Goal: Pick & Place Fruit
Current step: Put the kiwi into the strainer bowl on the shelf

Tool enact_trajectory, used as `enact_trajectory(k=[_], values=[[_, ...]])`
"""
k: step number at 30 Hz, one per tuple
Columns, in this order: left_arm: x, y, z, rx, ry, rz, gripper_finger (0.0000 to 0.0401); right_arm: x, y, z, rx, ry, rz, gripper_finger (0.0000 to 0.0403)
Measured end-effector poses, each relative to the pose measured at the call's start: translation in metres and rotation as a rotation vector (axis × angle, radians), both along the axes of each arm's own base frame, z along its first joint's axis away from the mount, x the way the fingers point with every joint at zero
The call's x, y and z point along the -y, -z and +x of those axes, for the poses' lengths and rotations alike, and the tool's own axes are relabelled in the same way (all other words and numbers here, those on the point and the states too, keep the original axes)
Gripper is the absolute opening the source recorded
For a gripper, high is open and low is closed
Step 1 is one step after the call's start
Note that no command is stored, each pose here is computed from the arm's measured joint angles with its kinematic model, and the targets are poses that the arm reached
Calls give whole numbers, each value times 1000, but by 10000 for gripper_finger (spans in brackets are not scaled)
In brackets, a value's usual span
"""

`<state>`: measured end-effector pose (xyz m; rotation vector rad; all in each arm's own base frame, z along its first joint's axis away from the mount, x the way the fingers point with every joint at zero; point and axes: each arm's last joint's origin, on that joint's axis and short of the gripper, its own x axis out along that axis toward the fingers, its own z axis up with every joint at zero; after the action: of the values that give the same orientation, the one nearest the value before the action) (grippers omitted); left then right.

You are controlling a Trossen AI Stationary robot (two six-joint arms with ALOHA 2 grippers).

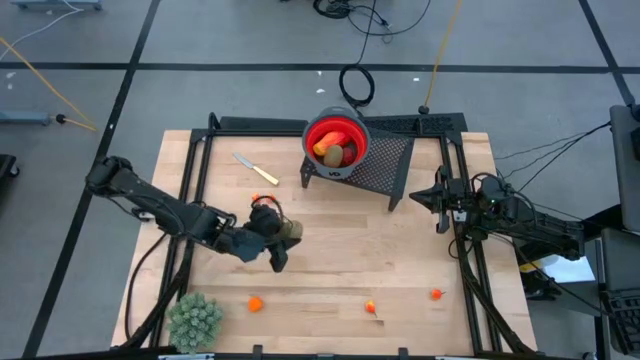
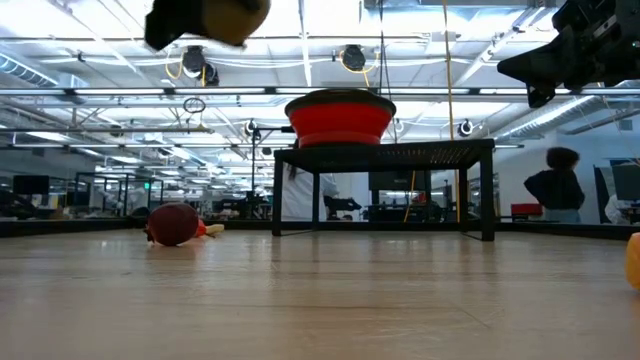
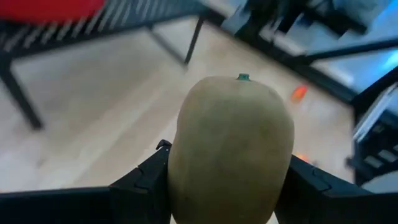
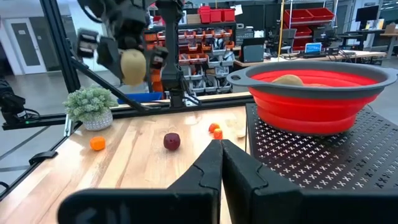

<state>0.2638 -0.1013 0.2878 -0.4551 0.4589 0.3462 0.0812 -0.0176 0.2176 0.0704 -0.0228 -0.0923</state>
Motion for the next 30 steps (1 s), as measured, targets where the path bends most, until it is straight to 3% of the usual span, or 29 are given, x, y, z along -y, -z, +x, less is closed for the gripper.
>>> enact_trajectory(k=[13,26,30], values=[[6,-57,16,512,150,170,199,0,0,0,-1,-1,-7,0],[8,-103,4,999,344,349,202,0,0,0,-1,-1,-8,0],[9,-109,0,1087,387,398,209,0,0,0,-1,-1,-8,0]])
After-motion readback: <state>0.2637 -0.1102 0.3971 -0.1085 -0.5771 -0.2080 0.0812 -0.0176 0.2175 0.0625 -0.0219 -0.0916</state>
